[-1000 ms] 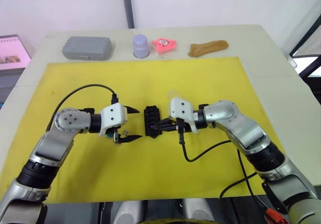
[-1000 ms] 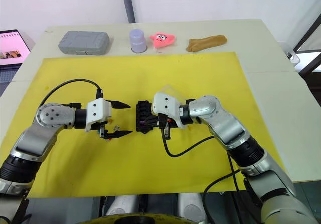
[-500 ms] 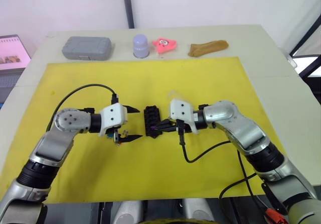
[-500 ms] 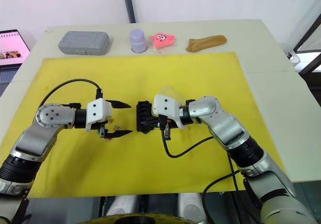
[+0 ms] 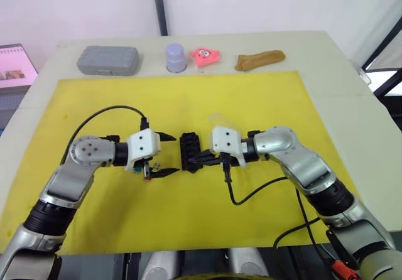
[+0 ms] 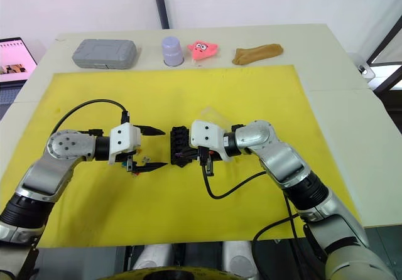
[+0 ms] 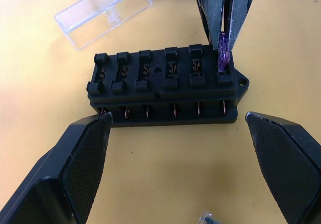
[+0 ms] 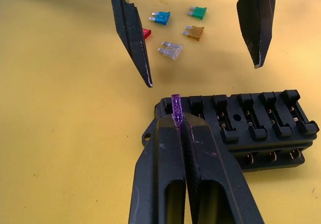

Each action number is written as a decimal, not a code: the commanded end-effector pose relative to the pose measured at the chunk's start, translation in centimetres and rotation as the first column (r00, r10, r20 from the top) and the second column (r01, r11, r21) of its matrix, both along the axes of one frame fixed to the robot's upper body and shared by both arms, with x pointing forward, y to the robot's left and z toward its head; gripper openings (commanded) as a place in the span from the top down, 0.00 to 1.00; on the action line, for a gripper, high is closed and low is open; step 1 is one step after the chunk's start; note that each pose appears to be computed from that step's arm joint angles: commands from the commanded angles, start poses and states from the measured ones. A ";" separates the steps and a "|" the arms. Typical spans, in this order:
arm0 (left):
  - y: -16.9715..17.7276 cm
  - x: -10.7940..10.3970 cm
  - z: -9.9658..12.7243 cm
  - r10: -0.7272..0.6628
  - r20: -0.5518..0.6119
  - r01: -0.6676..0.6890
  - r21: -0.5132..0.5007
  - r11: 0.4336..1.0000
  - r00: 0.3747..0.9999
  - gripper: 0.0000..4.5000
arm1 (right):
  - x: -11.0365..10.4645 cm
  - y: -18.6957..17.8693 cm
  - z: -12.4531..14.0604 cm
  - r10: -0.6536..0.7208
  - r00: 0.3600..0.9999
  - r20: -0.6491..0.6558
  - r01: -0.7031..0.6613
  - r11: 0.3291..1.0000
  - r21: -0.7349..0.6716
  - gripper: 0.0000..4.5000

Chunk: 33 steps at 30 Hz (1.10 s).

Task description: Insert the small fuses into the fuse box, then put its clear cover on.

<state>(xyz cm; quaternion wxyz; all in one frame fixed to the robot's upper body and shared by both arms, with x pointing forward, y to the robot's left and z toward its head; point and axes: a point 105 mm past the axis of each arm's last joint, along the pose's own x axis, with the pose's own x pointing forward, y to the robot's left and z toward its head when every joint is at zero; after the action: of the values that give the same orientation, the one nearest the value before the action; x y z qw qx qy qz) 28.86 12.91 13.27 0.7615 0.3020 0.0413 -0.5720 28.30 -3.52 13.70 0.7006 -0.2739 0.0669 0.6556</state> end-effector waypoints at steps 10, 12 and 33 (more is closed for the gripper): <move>-0.7 0.0 1.1 -0.021 0.051 0.021 -0.003 1.000 0.998 0.01 | -0.2 0.3 0.9 0.016 1.000 -0.016 -0.015 0.999 0.045 1.00; -0.7 0.0 1.1 -0.022 0.051 0.022 -0.003 1.000 0.998 0.01 | -0.2 0.3 0.8 0.017 1.000 -0.013 -0.016 0.999 0.035 1.00; -1.0 -0.1 1.3 -0.027 0.060 0.028 -0.006 1.000 0.998 0.01 | 0.3 0.1 -0.6 0.019 0.999 0.035 -0.017 0.998 -0.053 1.00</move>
<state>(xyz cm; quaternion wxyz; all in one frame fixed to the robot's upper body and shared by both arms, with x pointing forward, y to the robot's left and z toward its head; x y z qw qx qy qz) 28.86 12.42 13.55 0.7598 0.3062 0.0333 -0.5726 28.53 -3.52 13.40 0.6924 -0.2934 0.0658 0.6558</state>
